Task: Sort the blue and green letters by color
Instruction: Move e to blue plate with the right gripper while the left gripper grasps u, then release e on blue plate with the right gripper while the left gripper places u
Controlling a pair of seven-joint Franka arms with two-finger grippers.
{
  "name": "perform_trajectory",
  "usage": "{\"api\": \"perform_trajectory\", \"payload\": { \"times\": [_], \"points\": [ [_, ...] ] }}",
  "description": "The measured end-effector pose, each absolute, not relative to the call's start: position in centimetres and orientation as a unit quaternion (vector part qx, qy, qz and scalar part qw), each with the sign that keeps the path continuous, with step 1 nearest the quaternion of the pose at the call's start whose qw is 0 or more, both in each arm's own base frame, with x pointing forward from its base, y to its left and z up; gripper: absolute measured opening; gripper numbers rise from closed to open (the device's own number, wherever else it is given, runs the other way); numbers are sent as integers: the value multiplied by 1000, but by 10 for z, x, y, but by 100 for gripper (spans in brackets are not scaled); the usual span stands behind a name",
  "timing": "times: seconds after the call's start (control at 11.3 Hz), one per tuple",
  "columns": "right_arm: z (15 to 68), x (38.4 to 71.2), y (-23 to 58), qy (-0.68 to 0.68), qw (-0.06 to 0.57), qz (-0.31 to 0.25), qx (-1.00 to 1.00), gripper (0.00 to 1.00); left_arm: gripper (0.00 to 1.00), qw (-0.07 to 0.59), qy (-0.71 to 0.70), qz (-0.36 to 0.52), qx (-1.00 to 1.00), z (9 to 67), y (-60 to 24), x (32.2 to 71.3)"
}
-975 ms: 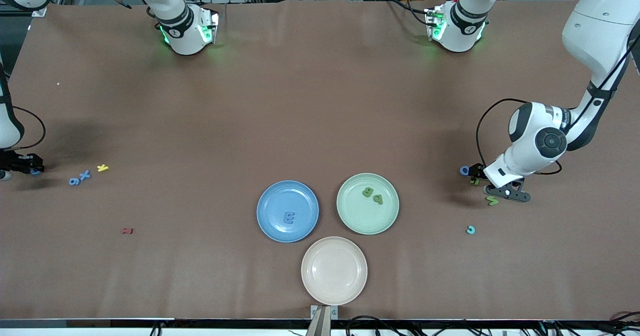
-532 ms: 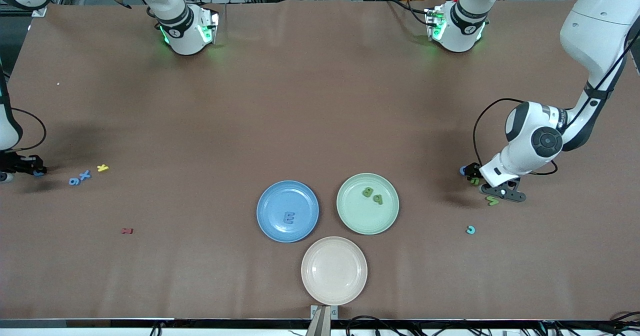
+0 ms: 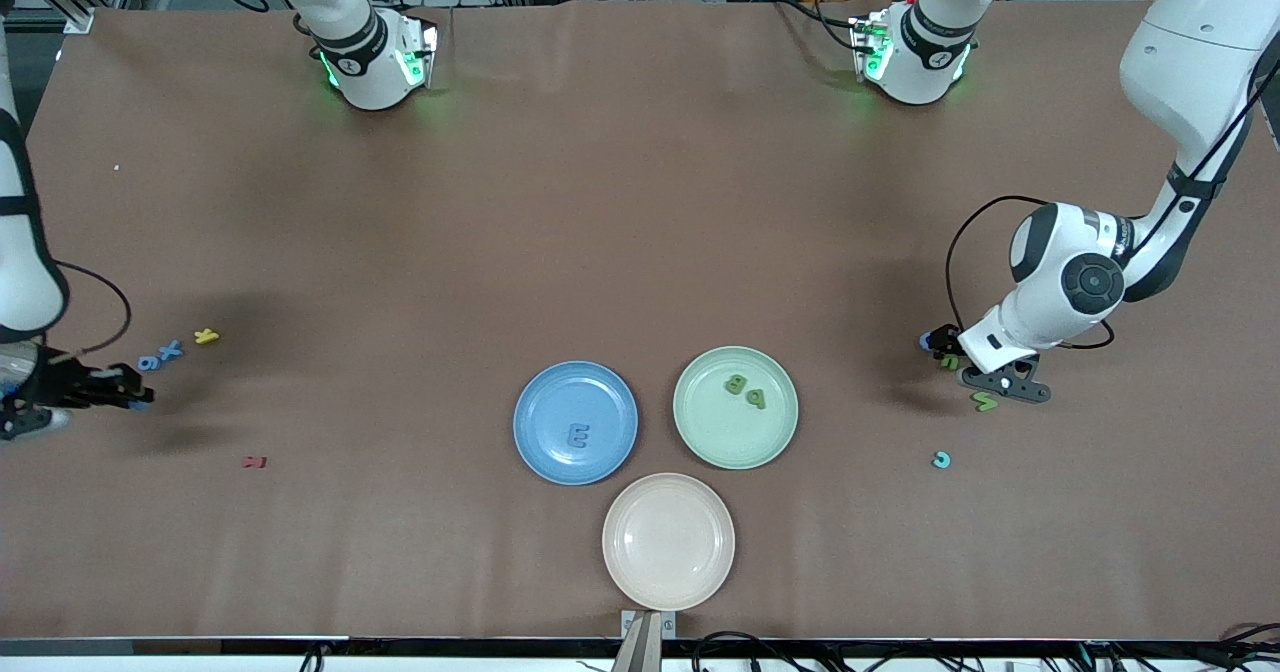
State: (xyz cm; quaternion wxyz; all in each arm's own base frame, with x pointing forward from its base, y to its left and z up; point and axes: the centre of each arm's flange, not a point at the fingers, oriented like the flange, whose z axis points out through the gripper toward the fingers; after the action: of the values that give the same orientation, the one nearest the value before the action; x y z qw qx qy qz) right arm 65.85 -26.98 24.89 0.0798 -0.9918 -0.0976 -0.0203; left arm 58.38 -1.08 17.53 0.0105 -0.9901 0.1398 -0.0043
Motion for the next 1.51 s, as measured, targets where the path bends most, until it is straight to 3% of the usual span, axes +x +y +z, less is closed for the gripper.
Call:
{"api": "perform_trajectory", "payload": {
  "times": [0.18,0.53,1.06,1.51],
  "points": [
    [257,689,-187,-42,85,0,-996,35,96,10,139,-4,-990,175,-10,583],
    [263,715,-40,80,80,29,-993,35,77,10,140,-4,-990,174,-10,582],
    [266,698,173,244,63,55,-966,35,71,8,130,-5,-992,173,-13,581],
    [278,682,278,336,91,23,-937,35,43,5,102,-8,-995,177,-34,579]
  ]
}}
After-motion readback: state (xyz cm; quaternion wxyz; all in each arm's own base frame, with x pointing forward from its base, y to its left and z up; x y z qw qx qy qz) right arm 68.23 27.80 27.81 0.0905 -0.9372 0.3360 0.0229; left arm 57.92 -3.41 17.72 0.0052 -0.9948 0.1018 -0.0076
